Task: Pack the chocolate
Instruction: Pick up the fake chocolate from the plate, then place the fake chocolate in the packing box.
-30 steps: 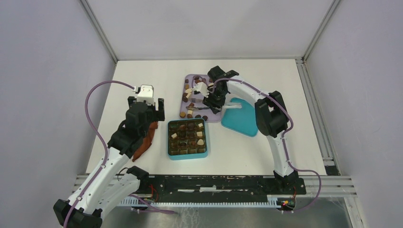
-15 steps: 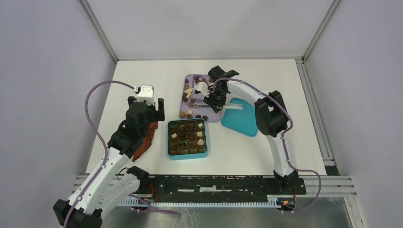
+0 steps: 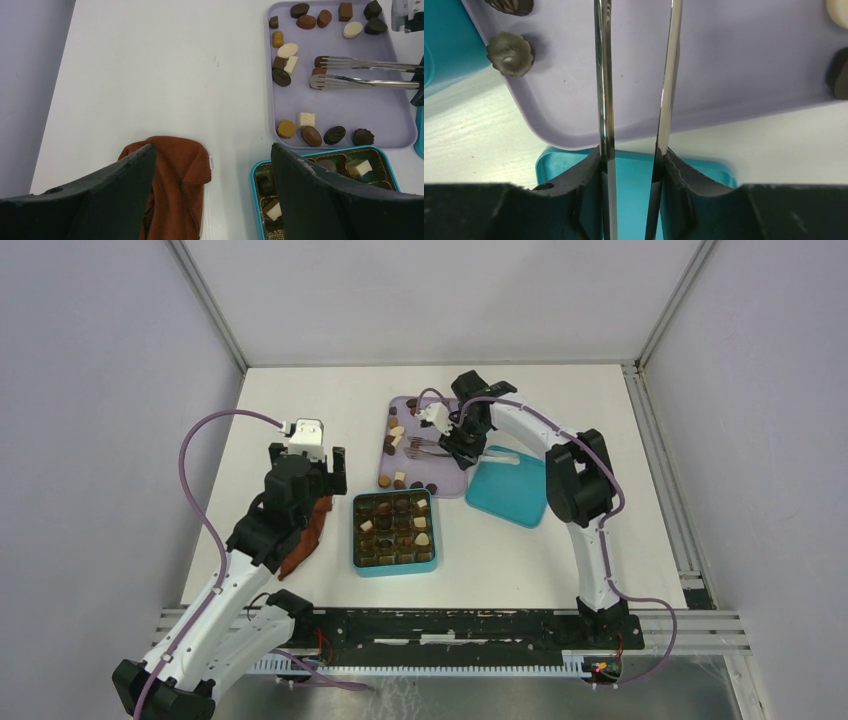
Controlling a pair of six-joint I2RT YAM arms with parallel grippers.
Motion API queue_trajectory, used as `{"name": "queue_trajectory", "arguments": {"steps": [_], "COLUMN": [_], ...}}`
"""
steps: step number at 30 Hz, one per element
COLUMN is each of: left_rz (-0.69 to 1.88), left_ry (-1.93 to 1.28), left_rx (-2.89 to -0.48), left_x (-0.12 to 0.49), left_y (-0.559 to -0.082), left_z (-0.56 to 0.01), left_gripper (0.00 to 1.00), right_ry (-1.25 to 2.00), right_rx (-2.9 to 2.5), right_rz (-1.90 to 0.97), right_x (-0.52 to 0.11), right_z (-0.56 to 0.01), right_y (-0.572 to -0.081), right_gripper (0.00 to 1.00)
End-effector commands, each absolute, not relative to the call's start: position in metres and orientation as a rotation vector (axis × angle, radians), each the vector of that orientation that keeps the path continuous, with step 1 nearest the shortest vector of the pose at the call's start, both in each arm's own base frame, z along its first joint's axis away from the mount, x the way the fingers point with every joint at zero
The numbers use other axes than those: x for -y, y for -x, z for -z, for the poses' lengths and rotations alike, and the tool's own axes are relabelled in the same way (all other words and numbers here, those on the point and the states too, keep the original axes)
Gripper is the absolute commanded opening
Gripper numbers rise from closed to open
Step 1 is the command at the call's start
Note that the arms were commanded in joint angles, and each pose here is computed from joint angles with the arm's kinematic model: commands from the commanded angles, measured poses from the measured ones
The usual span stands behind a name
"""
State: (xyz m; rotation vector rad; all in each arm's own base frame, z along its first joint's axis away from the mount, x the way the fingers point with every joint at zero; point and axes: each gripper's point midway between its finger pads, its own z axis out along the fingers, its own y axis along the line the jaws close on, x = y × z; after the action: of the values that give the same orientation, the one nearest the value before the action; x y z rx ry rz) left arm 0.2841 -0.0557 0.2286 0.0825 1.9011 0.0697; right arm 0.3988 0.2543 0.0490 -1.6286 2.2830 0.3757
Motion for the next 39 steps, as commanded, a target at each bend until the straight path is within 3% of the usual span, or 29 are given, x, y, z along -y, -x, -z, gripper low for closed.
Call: {"name": "queue_trajectory", "arguments": {"steps": [1,11,28,39], "left_rz": [-0.077,-0.088,-0.118,-0.128], "left_ry": [-0.089,-0.082,-0.058,-0.054], "left_rx": [-1.866,-1.867,-1.859,-1.861], "left_x": [0.054,0.052,0.046,0.045], "left_y": [-0.288,-0.288,-0.287,-0.288], "left_z": [-0.239,-0.239,-0.24,-0.239], "left_gripper": [0.9,0.9,0.9,0.9], "right_ry": [1.562,1.58,1.895,2.03], "right_rx": [-2.152,-1.995,-1.601,-1.632], "right_rz": [-0.397,-0.555,-0.768,-0.653], "right_x": [-0.26,-0.265,-0.3,-0.333], "right_z": [-0.103,-0.144,-0.152,-0.131], "right_y": [-0.405,-0.362,-0.224,-0.215], "right_gripper": [0.21,0.19,0.18,0.2]}}
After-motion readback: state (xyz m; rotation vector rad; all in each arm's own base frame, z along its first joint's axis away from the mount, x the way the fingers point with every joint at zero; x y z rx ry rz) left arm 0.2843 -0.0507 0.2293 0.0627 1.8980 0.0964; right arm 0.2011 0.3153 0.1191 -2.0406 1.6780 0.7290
